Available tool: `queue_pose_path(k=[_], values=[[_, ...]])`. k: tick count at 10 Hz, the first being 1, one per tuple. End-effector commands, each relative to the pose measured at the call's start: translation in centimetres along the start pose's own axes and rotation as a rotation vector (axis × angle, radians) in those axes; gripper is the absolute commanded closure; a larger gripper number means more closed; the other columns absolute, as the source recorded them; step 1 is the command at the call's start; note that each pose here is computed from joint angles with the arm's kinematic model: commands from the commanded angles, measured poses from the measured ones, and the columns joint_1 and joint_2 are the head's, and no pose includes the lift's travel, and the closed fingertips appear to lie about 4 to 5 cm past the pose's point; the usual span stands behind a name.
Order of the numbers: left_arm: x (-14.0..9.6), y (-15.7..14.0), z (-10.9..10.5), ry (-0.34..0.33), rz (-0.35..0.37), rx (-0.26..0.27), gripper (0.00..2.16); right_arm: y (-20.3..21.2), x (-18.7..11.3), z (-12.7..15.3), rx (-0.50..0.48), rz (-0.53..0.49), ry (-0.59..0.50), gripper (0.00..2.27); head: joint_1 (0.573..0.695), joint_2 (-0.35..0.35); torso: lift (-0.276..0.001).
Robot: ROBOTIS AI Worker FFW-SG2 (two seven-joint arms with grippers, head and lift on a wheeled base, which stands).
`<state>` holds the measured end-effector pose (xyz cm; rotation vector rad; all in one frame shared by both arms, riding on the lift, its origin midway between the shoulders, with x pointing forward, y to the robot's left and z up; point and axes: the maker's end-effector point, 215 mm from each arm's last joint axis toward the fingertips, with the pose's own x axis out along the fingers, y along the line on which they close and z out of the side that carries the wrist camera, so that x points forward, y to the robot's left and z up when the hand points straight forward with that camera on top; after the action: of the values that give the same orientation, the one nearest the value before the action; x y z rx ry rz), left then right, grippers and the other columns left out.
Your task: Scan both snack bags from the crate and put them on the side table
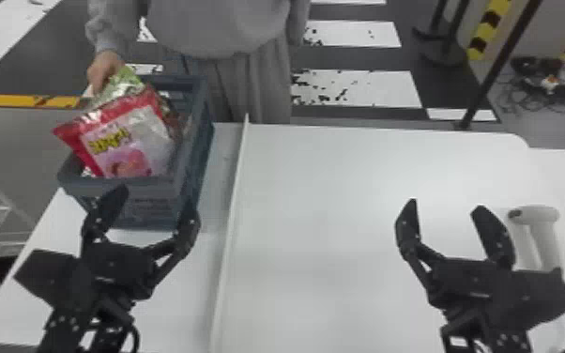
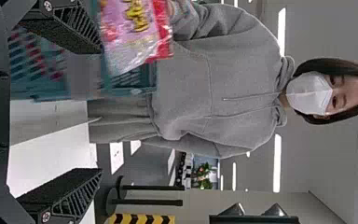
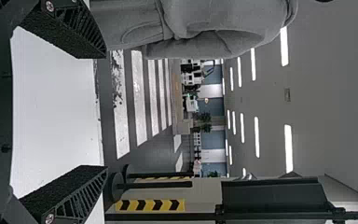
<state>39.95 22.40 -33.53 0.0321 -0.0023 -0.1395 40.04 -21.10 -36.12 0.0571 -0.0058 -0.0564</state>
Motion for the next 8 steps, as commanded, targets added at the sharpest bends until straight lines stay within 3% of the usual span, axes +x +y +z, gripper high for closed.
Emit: queue_pose_path(k=[1, 4, 8], values=[[0.0, 0.0, -0.1, 0.005, 0.001, -0.010, 0.09, 0.0, 0.0, 0.0, -0.001, 0.000, 0.000, 0.08, 0.695, 0.018, -0.087], [0.0, 0.8, -0.9, 0.032, -0.026, -0.053, 0.06, 0.0, 0.0, -0.1, 0.000, 0.000, 0.002, 0.08, 0.695, 0.018, -0.087], [-1.0, 7.4, -0.1, 0.022, 0.081, -0.034, 0.07, -0.1, -0.1, -0.2, 0.001, -0.002, 0.004, 0.08, 0.695, 0.067, -0.087]])
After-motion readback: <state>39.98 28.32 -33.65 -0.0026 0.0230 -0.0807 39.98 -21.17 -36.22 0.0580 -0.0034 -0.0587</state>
